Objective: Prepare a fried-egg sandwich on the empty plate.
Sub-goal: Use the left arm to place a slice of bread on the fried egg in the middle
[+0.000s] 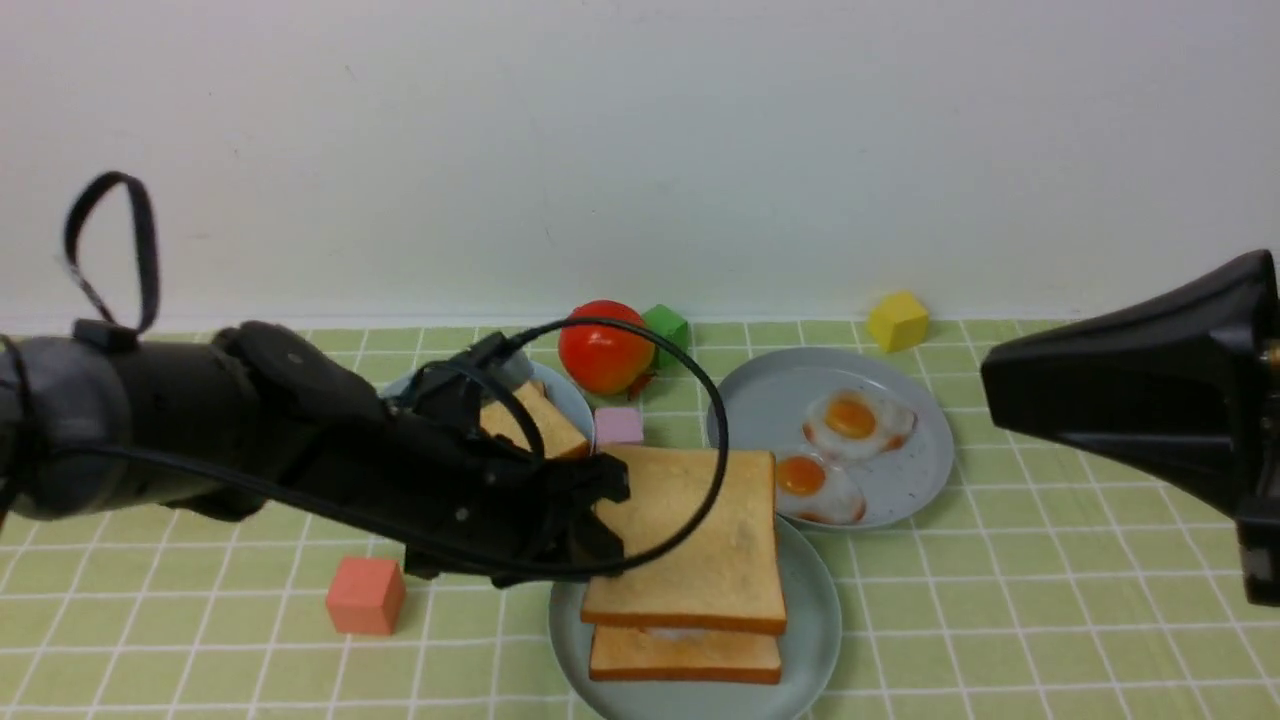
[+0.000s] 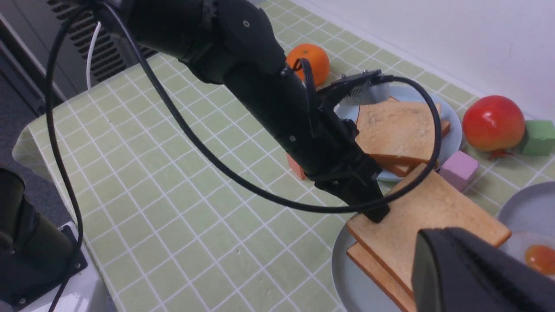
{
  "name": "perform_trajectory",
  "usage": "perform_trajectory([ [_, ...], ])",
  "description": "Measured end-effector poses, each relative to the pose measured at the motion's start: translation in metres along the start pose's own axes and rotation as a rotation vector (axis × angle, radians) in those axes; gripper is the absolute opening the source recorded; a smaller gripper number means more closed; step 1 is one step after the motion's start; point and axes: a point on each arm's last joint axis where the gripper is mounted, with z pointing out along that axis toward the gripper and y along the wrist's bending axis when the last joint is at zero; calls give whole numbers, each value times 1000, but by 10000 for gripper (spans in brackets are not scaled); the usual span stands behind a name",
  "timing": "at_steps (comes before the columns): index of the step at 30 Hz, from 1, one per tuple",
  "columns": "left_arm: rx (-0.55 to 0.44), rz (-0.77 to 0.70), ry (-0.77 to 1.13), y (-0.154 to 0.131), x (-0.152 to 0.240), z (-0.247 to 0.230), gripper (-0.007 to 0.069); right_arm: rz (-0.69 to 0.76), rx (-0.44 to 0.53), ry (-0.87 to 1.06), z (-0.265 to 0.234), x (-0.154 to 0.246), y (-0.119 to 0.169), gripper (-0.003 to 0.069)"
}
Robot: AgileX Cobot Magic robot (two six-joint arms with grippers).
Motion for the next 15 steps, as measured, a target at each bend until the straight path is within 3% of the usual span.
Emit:
perform_trajectory([
  [5,-28,-21,2,6,2,13,41,1,-3,4,0,0,0,26],
  [10,-33,-27,-4,7,1,14,90,0,-4,7,0,1,0,32],
  [15,-41,12,23,8,4,14,230,-13,7,15,0,1,-1,47],
])
